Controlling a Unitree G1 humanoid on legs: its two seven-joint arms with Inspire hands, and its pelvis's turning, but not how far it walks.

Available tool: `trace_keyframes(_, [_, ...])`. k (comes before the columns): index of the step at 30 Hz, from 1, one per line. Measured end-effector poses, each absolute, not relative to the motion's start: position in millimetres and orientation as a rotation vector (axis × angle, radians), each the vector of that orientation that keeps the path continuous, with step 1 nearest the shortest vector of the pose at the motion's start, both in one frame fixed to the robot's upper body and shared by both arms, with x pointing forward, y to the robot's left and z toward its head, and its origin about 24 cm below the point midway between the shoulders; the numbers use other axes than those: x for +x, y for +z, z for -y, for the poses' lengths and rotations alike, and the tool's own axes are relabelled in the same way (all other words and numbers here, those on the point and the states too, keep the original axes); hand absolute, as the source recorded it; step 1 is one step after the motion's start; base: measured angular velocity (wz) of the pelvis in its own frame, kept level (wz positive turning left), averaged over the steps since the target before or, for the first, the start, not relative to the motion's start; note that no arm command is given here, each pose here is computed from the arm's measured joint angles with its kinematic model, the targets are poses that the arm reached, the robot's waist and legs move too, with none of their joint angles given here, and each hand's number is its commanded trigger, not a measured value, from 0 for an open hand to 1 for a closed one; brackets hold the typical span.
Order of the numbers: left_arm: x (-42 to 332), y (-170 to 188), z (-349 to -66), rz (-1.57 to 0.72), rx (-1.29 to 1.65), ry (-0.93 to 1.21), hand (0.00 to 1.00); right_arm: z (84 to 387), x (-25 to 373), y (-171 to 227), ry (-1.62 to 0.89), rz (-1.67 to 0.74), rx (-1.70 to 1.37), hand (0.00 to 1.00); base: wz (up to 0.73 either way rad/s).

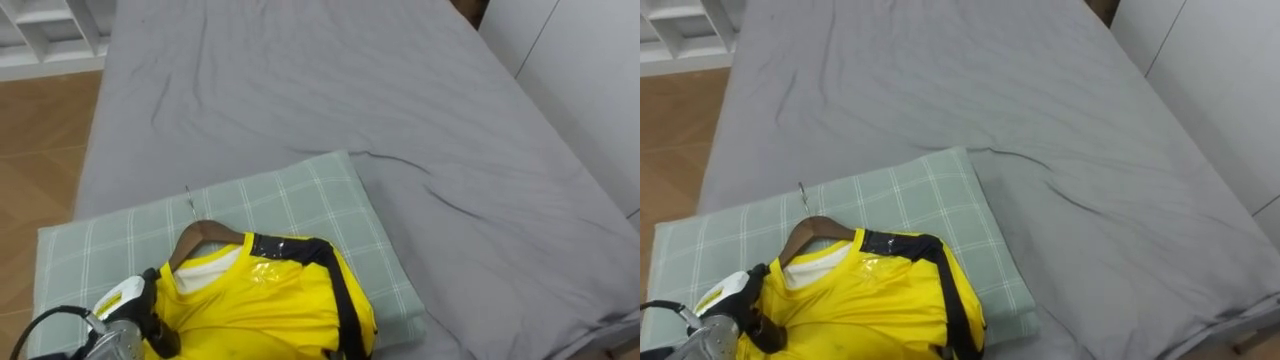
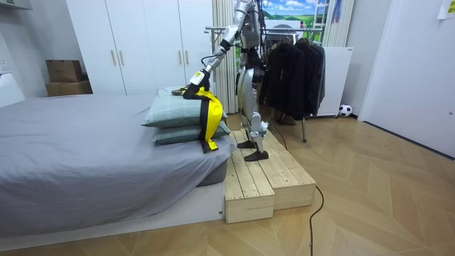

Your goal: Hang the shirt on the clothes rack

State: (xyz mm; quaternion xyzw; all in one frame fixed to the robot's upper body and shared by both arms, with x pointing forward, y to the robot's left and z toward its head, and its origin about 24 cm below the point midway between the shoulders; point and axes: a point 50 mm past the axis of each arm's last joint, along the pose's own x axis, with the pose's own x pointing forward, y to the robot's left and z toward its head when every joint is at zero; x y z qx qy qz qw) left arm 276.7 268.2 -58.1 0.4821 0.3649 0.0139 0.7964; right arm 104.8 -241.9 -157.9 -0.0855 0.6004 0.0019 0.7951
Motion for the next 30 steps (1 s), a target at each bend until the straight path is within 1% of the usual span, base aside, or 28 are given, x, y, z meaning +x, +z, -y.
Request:
trace_keyframes(14, [282, -51, -275, -0.783, 1.030, 0.013, 0.00, 243, 106, -157, 0.022, -1.276, -0.182, 0.00, -0.03])
trace_keyframes(15, [282, -50, -275, -0.784, 1.030, 0.014, 0.11, 243, 106, -157, 0.021, -1.276, -0.182, 0.00, -0.05])
trace_keyframes(16, [282, -50, -275, -0.784, 1.029, 0.014, 0.54, 243, 106, -157, 0.021, -1.275, -0.181, 0.00, -0.04])
trace_keyframes(17, [282, -50, -275, -0.783, 1.026, 0.014, 0.86, 243, 106, -157, 0.020, -1.275, -0.182, 0.00, 0.00])
trace_keyframes(18, [283, -50, -275, -0.783, 1.016, 0.017, 1.00, 243, 105, -157, 0.017, -1.277, -0.183, 0.00, 0.00])
trace_keyframes(30, [289, -39, -286, -0.780, 0.964, 0.051, 1.00, 245, 96, -159, -0.010, -1.296, -0.183, 0.00, 0.00])
